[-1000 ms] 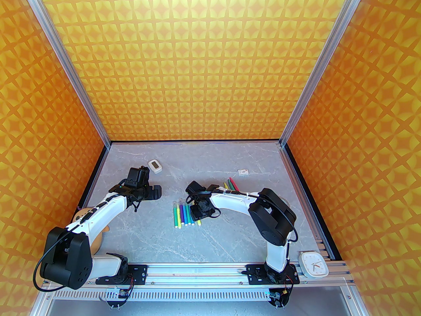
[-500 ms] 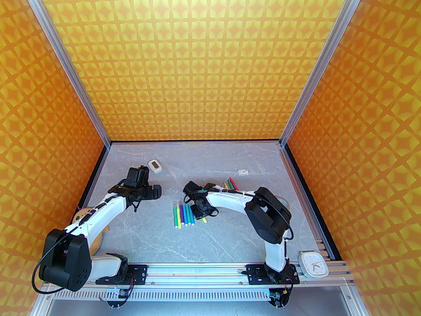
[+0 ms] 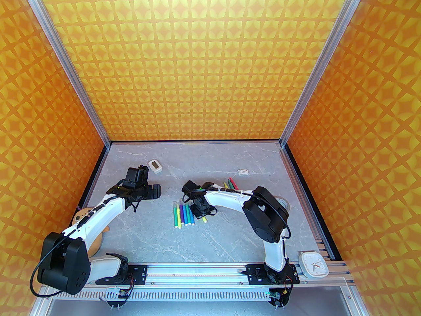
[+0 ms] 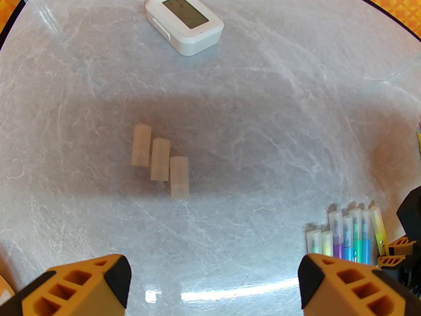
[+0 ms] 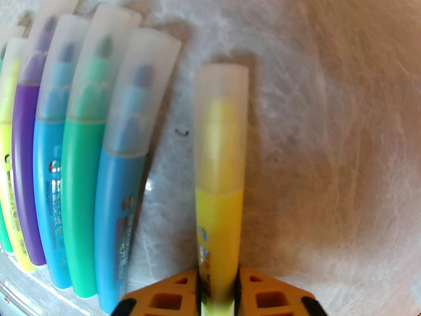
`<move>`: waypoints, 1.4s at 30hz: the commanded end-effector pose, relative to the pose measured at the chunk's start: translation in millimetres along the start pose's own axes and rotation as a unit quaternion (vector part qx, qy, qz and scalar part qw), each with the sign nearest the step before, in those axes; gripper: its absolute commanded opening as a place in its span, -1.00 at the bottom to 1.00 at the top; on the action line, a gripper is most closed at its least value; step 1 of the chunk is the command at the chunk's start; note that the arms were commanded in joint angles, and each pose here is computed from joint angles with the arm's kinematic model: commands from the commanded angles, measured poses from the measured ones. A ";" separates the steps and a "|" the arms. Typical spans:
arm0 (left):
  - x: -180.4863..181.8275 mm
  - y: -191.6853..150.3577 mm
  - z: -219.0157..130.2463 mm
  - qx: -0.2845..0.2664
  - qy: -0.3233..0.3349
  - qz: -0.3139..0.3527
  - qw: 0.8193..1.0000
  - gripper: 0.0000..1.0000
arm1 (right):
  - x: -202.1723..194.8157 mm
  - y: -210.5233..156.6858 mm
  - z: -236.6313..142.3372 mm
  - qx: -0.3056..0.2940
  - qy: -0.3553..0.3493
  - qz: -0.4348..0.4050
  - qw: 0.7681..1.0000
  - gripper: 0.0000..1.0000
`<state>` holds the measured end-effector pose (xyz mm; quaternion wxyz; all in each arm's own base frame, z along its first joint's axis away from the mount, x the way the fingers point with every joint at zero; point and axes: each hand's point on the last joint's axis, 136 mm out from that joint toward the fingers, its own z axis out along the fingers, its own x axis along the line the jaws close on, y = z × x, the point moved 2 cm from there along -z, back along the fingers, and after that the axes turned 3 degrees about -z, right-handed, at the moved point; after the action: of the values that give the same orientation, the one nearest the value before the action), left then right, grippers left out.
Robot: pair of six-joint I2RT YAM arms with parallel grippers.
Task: Open the pen caps
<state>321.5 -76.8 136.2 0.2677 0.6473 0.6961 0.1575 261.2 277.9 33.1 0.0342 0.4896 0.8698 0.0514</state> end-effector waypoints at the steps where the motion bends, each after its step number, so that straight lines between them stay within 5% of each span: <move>1: -0.1 -2.9 -3.3 0.004 -0.011 -0.005 1.000 0.77 | -17.8 -12.1 34.8 0.035 -0.024 0.005 0.999 -0.69; 18: -49.7 7.1 8.4 0.008 -0.157 -0.048 0.986 0.73 | -32.1 13.0 -19.2 -0.069 0.051 0.022 0.996 -0.85; 42: -151.9 15.9 -0.3 0.035 -0.397 -0.038 0.917 0.48 | -5.3 37.0 -97.0 -0.215 0.201 -0.023 0.956 -0.94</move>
<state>337.3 -208.9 155.1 0.4754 0.6364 0.5957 -0.1188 284.0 279.9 118.1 -0.0308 0.4522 0.8396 0.2995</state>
